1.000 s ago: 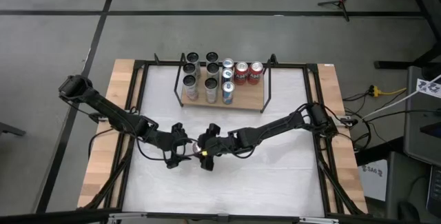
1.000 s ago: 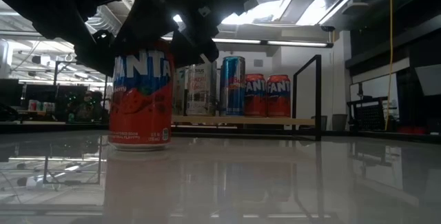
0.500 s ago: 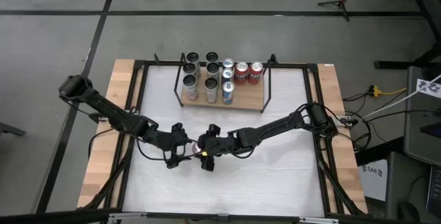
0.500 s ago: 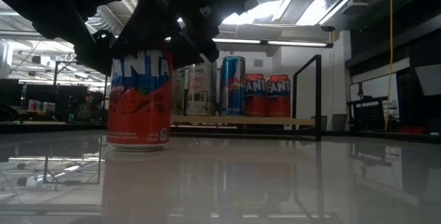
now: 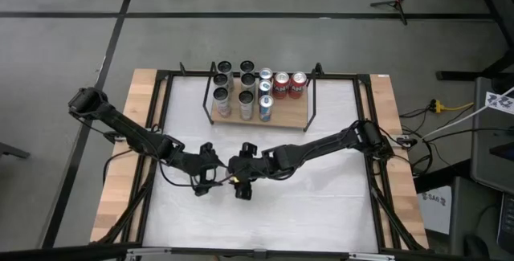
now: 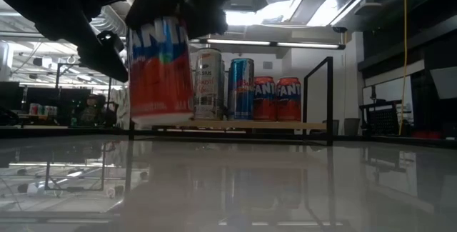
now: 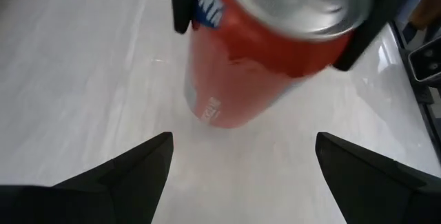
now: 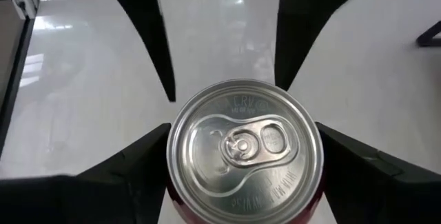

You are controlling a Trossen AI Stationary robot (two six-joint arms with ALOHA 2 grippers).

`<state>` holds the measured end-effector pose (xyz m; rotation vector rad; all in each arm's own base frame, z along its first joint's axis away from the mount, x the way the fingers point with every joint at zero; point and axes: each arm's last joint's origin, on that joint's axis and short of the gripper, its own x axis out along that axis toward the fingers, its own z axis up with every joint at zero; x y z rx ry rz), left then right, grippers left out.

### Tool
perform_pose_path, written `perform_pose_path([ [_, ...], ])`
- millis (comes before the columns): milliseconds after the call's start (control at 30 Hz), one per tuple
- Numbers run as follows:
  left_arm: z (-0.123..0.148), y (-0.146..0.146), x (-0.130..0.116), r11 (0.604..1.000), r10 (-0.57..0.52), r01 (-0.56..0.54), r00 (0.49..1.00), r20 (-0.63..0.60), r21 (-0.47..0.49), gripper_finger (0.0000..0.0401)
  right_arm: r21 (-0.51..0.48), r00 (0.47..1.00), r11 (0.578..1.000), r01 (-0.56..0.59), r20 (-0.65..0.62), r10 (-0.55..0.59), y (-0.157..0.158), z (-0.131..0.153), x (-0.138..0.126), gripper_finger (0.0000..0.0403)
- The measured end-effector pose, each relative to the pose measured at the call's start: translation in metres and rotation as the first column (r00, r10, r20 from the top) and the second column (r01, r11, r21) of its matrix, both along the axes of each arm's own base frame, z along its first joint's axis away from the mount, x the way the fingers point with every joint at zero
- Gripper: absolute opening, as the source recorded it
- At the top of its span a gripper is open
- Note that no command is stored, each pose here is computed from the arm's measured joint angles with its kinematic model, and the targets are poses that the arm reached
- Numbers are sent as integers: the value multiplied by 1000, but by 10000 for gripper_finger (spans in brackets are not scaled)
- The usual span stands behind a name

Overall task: Place canned beverage on shelf
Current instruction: Put the red soda can on the shelf

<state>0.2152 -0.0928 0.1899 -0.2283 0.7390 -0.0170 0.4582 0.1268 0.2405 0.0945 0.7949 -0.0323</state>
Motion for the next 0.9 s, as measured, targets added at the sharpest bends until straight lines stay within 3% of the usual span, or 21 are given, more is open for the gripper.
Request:
perform_pose_path([
  [400, 0, 2, 0, 998, 43, -44, 999, 18, 37, 350, -16, 1000, 1000, -13, 3, 13, -1, 35, -3, 297],
  [900, 6, 0, 5, 998, 52, -54, 994, 94, 16, 350, -110, 994, 991, 78, -66, -86, -20, 94, -55, 291],
])
